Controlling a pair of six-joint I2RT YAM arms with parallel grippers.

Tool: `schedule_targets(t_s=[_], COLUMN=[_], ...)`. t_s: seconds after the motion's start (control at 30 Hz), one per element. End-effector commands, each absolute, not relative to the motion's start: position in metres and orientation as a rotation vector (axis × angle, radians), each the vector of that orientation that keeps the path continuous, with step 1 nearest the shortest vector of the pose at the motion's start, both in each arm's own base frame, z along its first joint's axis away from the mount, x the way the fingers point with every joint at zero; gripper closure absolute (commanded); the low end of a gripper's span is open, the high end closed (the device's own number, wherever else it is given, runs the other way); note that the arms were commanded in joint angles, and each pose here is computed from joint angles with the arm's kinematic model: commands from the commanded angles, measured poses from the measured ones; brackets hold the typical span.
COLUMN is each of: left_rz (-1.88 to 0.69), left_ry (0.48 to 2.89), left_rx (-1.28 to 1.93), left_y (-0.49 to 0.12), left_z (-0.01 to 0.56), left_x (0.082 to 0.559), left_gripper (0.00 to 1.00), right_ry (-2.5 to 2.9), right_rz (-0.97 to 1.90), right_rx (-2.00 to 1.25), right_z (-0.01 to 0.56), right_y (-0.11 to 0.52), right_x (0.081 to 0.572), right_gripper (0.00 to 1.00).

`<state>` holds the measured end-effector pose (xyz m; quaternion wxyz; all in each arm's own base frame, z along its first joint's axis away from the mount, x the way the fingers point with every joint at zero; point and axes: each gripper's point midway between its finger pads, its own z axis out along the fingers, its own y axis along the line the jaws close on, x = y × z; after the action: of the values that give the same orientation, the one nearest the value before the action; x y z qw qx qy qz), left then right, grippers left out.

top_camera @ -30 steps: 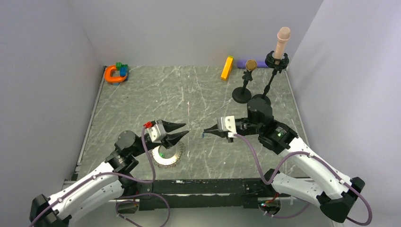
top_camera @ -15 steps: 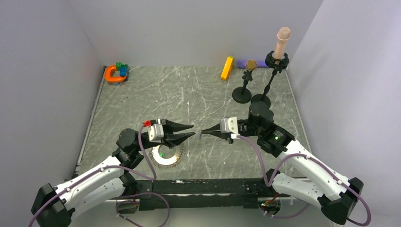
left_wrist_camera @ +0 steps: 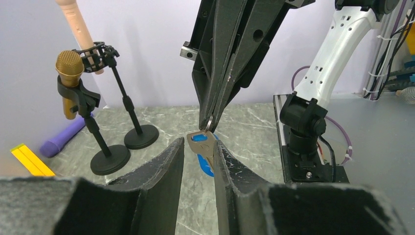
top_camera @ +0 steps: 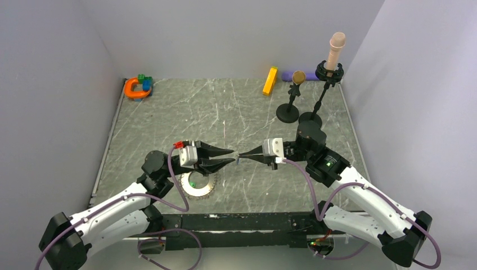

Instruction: Put the keys on the keyring

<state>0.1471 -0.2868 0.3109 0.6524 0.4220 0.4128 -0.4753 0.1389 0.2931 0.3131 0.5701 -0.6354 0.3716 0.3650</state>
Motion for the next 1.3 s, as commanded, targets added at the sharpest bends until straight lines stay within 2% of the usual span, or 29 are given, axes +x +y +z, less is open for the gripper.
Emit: schedule_targets(t_s=[0.0,0.57,0.63,0.73,0.93,1.13,1.27], left_rz=[-1.084,-1.117,-1.119,-1.118,-1.087,-1.027,-0.964], left_ry=[0.834,0.838,0.847,0.853,0.905,1.008,1.091], left_rx=[0.954,0.993,1.004,1.001,0.967,0.986,1.048], left_y=[-0.285,-0.294,-0.295,-0.295,-0.292,-0.288,-0.287], left_z=[0.341,0.339,0.336,0.334,0.333,0.331,0.328], left_x=[0.141,0.139,0.139,0.139,0.147,0.155,0.16], left_gripper=[0.67,0.73,0.77,0.99,1.0,1.0,1.0], right_ry=[0.821,0.824,0.823,0.824,0.834,0.895,0.925], right_rz=[0.872,0.883,0.884,0.886,0.891,0.892,0.876], right_rx=[-1.478,-1.481,-1.479,-1.479,-1.48,-1.488,-1.501], right_z=[0.324,0.325,0.326,0.326,0.324,0.317,0.316], right_y=[0.295,0.298,0.299,0.299,0.299,0.298,0.297], right_x=[0.136,0.137,0.137,0.137,0.137,0.141,0.144], right_gripper=[1.0,1.0,1.0,1.0,1.0,0.77,0.7])
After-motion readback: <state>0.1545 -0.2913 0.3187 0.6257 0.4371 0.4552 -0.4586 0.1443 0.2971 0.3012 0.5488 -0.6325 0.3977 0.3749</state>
